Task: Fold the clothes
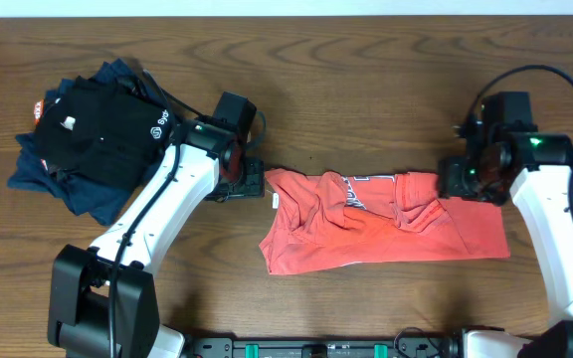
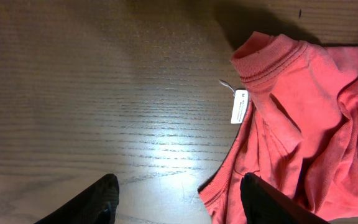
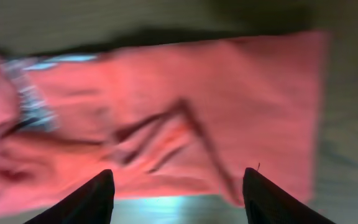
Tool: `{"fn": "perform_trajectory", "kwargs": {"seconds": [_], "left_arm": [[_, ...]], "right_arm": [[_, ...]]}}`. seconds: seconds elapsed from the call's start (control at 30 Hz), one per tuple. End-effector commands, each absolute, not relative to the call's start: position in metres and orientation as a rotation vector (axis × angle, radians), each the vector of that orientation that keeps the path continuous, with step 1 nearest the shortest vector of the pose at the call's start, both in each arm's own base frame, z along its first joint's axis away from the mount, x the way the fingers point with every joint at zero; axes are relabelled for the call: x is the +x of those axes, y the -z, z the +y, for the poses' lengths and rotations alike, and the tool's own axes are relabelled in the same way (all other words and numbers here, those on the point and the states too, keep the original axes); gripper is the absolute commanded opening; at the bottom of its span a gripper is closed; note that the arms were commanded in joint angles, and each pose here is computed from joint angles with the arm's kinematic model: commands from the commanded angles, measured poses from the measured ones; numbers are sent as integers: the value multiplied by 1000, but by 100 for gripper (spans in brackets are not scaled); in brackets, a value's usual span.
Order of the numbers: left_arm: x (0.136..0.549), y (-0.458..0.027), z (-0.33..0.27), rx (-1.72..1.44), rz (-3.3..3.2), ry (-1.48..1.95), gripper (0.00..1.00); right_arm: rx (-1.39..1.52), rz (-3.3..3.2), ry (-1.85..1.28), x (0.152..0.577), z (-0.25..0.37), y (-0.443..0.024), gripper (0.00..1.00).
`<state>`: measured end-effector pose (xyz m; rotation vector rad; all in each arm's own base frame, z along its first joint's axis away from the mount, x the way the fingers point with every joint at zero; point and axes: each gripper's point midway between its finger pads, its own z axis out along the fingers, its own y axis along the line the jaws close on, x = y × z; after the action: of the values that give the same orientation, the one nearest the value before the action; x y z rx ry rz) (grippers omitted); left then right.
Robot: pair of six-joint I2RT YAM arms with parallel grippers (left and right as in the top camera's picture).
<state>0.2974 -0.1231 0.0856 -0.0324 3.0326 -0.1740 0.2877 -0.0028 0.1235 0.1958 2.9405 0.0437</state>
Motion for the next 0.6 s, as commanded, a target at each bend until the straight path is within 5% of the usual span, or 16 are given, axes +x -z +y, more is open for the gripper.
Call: {"fn": "perform_trajectory", "kwargs": {"seconds": [0.0, 0.43, 0.57], "left_arm": [[302, -92, -124, -30, 3013, 181, 64], [302, -92, -124, -30, 3014, 180, 65], [302, -92, -124, -30, 3013, 181, 64]], "right_arm": [[341, 2977, 171, 276, -36, -98, 63], [338, 3007, 52, 252, -21, -19, 59], [218, 3024, -229, 250, 11, -19, 59]]}}
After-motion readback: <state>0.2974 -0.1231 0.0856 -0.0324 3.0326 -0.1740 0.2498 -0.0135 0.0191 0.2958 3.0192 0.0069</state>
